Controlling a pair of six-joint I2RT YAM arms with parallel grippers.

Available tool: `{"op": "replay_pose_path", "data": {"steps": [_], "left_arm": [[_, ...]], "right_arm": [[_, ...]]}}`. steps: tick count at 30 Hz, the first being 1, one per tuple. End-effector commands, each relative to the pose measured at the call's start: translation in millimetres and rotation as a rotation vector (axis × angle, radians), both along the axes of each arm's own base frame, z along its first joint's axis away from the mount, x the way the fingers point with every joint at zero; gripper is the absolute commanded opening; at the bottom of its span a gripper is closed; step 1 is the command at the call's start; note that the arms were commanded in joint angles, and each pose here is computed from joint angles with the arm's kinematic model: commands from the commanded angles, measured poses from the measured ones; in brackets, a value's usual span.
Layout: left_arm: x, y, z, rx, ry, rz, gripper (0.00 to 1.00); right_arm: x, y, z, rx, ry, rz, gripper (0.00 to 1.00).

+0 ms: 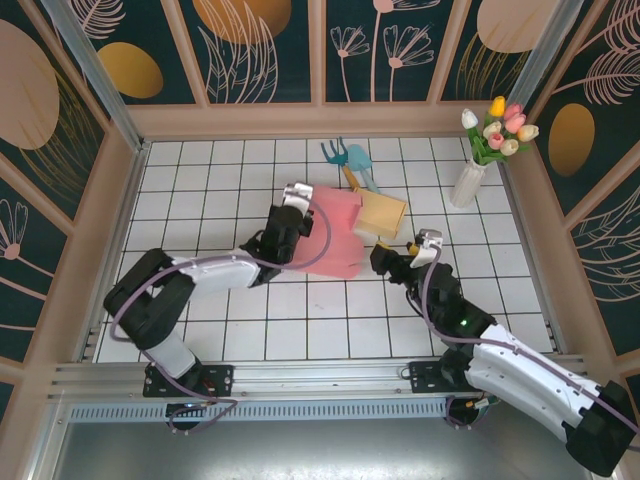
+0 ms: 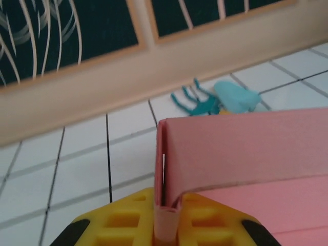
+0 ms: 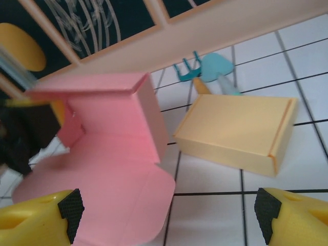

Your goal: Fold the paper box

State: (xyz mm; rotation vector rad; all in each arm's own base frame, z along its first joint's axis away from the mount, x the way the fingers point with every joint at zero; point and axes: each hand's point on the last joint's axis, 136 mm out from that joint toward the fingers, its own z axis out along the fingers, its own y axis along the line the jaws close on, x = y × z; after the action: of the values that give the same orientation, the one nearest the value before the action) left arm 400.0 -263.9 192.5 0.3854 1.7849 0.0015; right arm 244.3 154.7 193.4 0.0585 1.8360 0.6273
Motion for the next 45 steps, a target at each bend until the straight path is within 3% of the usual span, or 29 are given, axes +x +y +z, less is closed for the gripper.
{"op": "replay_pose_path", "data": {"steps": [1, 3, 5, 7, 12, 13, 17, 20, 28, 33, 35, 36, 37, 38, 42, 45], "left_arm": [[-13.9, -4.0, -6.0, 0.373, 0.147, -0.160, 0.17], [-15.9, -2.9, 7.9, 0.460, 0.147, -0.166, 0.16], [-25.7, -9.7, 8.0, 0.532, 0.182, -0.267, 0.17], [-36.6, -8.8, -1.3, 0.651, 0.232, -0.361, 0.18], [-59.3, 35.9, -49.5, 1.247, 0.304, -0.534, 0.19], [-60.1, 39.7, -51.7, 1.309, 0.292, -0.560, 0.19], [-64.7, 20.0, -42.6, 1.396, 0.169, -0.735, 0.19], [-75.1, 15.2, -63.0, 1.526, 0.143, -0.852, 0.17], [-96.0, 14.6, -94.3, 1.652, 0.217, -1.033, 0.17], [-92.5, 1.9, -115.0, 1.717, 0.192, -1.101, 0.19], [-92.6, -12.9, -126.0, 1.730, 0.195, -1.129, 0.25], [-92.2, -20.4, -127.5, 1.725, 0.192, -1.131, 0.33], [-90.4, -27.2, -127.7, 1.715, 0.196, -1.128, 0.48], [-89.2, -33.6, -126.9, 1.703, 0.198, -1.125, 0.55], [-81.7, -45.7, -113.4, 1.703, 0.172, -1.081, 0.58], [-76.9, -58.0, -86.1, 1.601, 0.135, -1.001, 0.56]], "right_arm": [[-10.8, 11.5, 29.0, 0.042, -0.029, 0.097, 0.91], [-11.5, -0.1, 32.2, -0.043, -0.044, 0.066, 0.92], [-10.7, -18.6, 34.6, -0.127, -0.059, -0.002, 0.96], [-12.6, -35.3, 37.2, -0.097, -0.060, -0.077, 0.96], [-29.8, -38.4, 50.0, 0.043, -0.198, -0.025, 0.96], [-32.7, -40.4, 53.8, 0.064, -0.212, -0.022, 0.95], [-42.5, -41.5, 58.8, 0.111, -0.240, 0.011, 0.95], [-42.5, -39.8, 55.5, 0.110, -0.231, 0.018, 0.94], [-40.9, -40.1, 51.9, 0.097, -0.212, 0.011, 0.94], [-39.3, -45.5, 49.3, 0.091, -0.206, -0.020, 0.94], [-39.0, -46.4, 48.4, 0.088, -0.204, -0.025, 0.94], [-38.9, -46.9, 48.0, 0.086, -0.202, -0.028, 0.94], [-39.0, -47.3, 48.5, 0.086, -0.202, -0.029, 0.94], [-39.0, -47.6, 47.7, 0.084, -0.201, -0.031, 0.94], [-38.9, -48.8, 47.2, 0.082, -0.201, -0.036, 0.94], [-38.0, -49.4, 45.7, 0.079, -0.200, -0.043, 0.94]]}}
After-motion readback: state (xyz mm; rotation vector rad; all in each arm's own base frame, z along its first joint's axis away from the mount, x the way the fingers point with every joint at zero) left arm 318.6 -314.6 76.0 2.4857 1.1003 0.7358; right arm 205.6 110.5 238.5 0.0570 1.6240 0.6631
